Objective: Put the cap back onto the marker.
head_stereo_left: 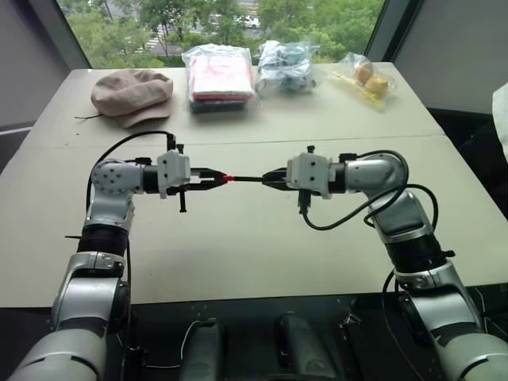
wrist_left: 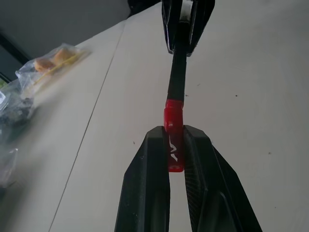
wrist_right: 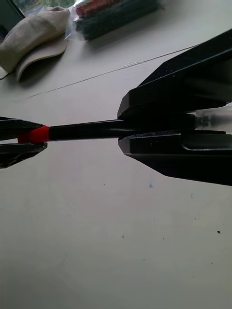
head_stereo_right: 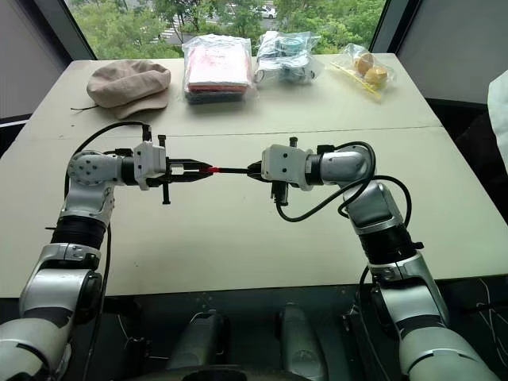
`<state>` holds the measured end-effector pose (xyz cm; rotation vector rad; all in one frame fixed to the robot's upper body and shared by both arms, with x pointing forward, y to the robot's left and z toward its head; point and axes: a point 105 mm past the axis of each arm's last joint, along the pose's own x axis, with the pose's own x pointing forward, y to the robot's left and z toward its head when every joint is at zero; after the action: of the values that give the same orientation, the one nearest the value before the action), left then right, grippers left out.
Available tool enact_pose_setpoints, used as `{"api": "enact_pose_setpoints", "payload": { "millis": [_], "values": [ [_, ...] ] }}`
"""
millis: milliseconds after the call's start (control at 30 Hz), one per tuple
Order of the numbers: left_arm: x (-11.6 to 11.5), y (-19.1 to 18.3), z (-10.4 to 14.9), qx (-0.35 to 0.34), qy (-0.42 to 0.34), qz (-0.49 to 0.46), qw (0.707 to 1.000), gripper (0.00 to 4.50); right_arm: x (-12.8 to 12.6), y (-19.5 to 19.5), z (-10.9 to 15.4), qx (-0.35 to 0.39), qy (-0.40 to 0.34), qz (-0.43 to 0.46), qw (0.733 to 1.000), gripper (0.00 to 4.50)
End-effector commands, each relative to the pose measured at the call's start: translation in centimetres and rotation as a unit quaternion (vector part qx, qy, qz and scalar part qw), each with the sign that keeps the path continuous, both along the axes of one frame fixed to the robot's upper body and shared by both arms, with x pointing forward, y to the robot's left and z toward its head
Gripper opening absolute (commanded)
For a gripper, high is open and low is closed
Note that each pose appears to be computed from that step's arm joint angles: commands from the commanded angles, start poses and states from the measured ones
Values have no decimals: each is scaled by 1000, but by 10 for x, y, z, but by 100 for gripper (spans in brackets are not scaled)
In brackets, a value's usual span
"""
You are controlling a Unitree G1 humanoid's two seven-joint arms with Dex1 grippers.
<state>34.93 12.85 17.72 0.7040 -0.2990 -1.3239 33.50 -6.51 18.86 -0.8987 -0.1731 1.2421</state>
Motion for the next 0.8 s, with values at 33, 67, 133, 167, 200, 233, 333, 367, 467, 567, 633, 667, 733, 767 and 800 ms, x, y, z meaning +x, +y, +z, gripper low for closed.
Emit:
{"api": "enact_pose_setpoints", "payload": {
  "millis": [33, 67, 133, 167, 200, 233, 333, 367, 467, 567, 633, 667, 733, 767, 800],
  "values": [
    [-26, -58, 46, -48, -96, -129, 986, 0, -40, 54, 0, -1, -11, 147, 989, 5],
    [-28, -58, 45, -44, -98, -135, 985, 0, -41, 54, -1, -3, -10, 150, 989, 5],
    [-31, -59, 44, -38, -99, -145, 984, 0, -42, 54, -2, -6, -9, 154, 988, 5],
    [-32, -59, 44, -35, -100, -150, 983, 0, -42, 54, -2, -6, -8, 156, 988, 5],
    [-33, -59, 43, -32, -100, -153, 983, 0, -42, 55, -2, -7, -8, 157, 988, 5],
    [-33, -59, 43, -30, -101, -154, 983, 0, -42, 55, -2, -8, -8, 157, 988, 5],
    [-30, -58, 41, -25, -100, -149, 983, 0, -42, 56, -1, -7, -8, 157, 988, 5],
    [-29, -58, 40, -23, -99, -146, 984, 0, -42, 57, -1, -7, -8, 156, 988, 5],
    [-25, -55, 35, -17, -88, -131, 987, 0, -41, 57, -2, -7, -9, 152, 988, 5],
    [-22, -50, 27, -6, -76, -118, 990, 0, -36, 53, -3, -10, -12, 140, 990, 5],
    [-19, -44, 22, -1, -63, -102, 993, 0, -30, 47, -5, -16, -15, 124, 992, 5],
    [-17, -41, 20, 1, -56, -94, 994, 0, -27, 43, -6, -18, -15, 116, 993, 5],
    [-15, -36, 17, 4, -47, -82, 996, 0, -23, 38, -7, -21, -17, 106, 994, 5],
    [-15, -35, 16, 5, -43, -77, 996, 46, -21, 35, -7, -24, -18, 100, 995, 1],
    [-15, -33, 15, 7, -40, -73, 996, 96, -19, 32, -8, -27, -19, 94, 995, 0]
  ]
}}
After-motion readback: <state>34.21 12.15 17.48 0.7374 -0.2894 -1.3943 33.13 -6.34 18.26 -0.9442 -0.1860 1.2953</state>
